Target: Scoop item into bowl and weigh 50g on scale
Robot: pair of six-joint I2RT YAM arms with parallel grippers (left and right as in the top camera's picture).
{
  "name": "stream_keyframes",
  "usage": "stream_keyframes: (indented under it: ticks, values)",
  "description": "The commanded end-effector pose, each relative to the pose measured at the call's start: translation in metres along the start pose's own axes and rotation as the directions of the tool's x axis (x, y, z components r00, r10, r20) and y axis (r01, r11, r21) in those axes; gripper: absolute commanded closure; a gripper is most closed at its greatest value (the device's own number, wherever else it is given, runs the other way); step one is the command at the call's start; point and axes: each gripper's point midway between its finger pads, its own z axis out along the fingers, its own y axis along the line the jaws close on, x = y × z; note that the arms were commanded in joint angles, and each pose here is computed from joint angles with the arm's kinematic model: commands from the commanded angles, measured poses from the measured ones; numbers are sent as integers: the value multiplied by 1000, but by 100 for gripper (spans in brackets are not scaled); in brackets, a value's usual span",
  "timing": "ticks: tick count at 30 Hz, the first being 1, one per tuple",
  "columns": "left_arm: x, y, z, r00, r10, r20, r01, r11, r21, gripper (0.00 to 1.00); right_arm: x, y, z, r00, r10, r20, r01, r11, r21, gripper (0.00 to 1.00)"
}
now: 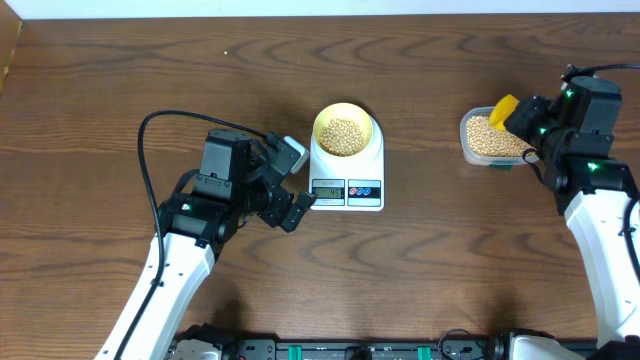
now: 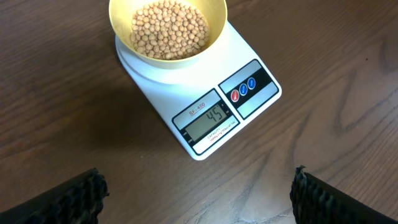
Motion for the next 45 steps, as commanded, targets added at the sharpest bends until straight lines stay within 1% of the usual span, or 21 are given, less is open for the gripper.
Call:
stream_keyframes:
  ticks: [1, 6, 11, 19, 24, 28, 30, 36, 45]
  values:
    - [1, 3, 0, 1000, -9, -3, 9, 1000, -10, 3, 0, -17, 8, 998, -57, 4, 56, 995, 87, 99]
    - [1, 3, 0, 1000, -9, -3, 9, 1000, -10, 3, 13, -26, 22, 998, -51, -47, 56, 992, 111, 99]
    - [1, 3, 0, 1000, -9, -3, 9, 1000, -10, 3, 33, -34, 39, 991, -41, -126, 57, 990, 127, 99]
    - [1, 3, 0, 1000, -9, -3, 9, 1000, -10, 3, 42, -36, 43, 986, -33, -162, 54, 991, 125, 99]
    - [1, 3, 0, 1000, -9, -3, 9, 1000, -10, 3, 60, -34, 44, 968, -58, -242, 81, 993, 86, 99]
    - [1, 3, 0, 1000, -9, -3, 9, 1000, -10, 3, 72, -28, 47, 954, -60, -293, 75, 996, 39, 99]
    - [1, 3, 0, 1000, -9, -3, 9, 1000, -10, 3, 73, -26, 49, 953, -58, -296, 69, 997, 25, 99]
    - [1, 3, 0, 1000, -9, -3, 9, 1000, -10, 3, 69, -25, 50, 961, 8, -276, 3, 999, 40, 99]
    - [1, 3, 0, 1000, -9, -3, 9, 1000, -10, 3, 61, -38, 49, 964, 59, -260, -43, 997, 66, 99]
